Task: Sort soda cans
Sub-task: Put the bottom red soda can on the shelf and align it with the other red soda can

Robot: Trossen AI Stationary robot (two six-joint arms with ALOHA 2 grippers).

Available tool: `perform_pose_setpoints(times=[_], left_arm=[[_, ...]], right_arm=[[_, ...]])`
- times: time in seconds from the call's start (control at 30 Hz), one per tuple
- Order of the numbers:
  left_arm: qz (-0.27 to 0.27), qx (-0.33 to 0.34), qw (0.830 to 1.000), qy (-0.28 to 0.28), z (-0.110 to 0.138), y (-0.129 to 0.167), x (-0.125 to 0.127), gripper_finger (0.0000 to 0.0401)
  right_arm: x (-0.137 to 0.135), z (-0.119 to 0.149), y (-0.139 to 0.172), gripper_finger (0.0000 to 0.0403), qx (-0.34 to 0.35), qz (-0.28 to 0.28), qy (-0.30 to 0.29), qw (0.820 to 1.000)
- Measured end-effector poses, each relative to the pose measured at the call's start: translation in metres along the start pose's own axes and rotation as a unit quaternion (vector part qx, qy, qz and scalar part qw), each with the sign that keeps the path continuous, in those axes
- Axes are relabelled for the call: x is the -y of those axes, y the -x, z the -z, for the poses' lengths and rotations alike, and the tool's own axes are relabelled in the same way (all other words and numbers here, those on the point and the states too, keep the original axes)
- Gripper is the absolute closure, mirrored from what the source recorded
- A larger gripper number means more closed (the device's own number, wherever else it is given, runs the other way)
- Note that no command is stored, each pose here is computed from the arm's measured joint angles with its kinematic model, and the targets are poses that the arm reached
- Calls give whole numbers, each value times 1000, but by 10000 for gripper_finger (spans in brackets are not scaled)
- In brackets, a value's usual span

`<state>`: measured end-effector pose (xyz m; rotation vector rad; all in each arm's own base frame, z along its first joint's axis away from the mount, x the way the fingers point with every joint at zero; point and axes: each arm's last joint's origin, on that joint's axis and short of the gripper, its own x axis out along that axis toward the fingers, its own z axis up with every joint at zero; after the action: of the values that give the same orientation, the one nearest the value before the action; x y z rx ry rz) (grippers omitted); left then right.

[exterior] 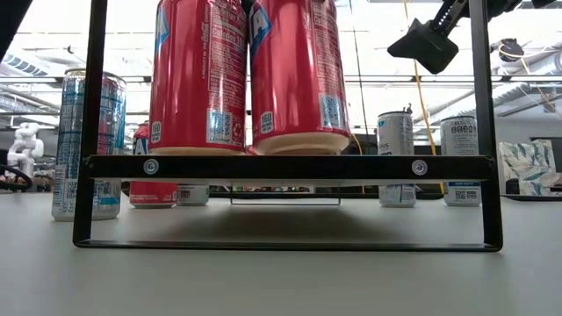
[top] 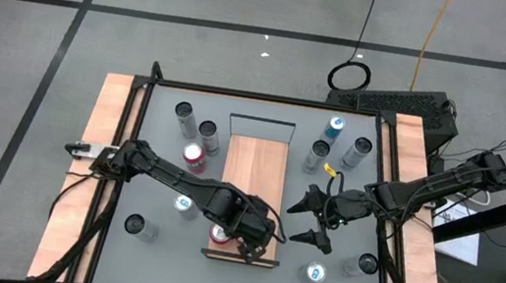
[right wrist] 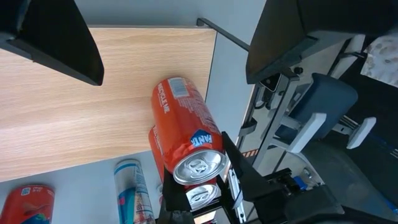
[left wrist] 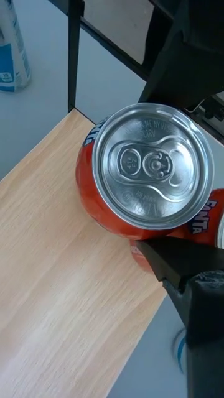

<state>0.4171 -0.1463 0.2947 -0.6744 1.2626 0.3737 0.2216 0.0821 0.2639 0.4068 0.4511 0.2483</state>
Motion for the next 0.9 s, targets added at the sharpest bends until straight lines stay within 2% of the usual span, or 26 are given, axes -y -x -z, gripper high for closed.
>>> perform_pose_setpoints(times=[0.3, 0.57, 0.73, 0.9], left_arm=[[2, 1, 1000, 17, 0, 0, 0, 43], [2, 3, 999, 32, -4, 2, -2, 37], [16, 15, 998, 51, -6, 20, -4, 37], [34, 53, 995, 79, -7, 48, -7, 37]], right_arm=[[1, 0, 0, 35, 6, 12, 13, 1000], [2, 1, -3, 35, 2, 16, 13, 1000], [3, 3, -12, 51, 0, 15, 10, 1000], [3, 2, -20, 91, 17, 15, 0, 1000]])
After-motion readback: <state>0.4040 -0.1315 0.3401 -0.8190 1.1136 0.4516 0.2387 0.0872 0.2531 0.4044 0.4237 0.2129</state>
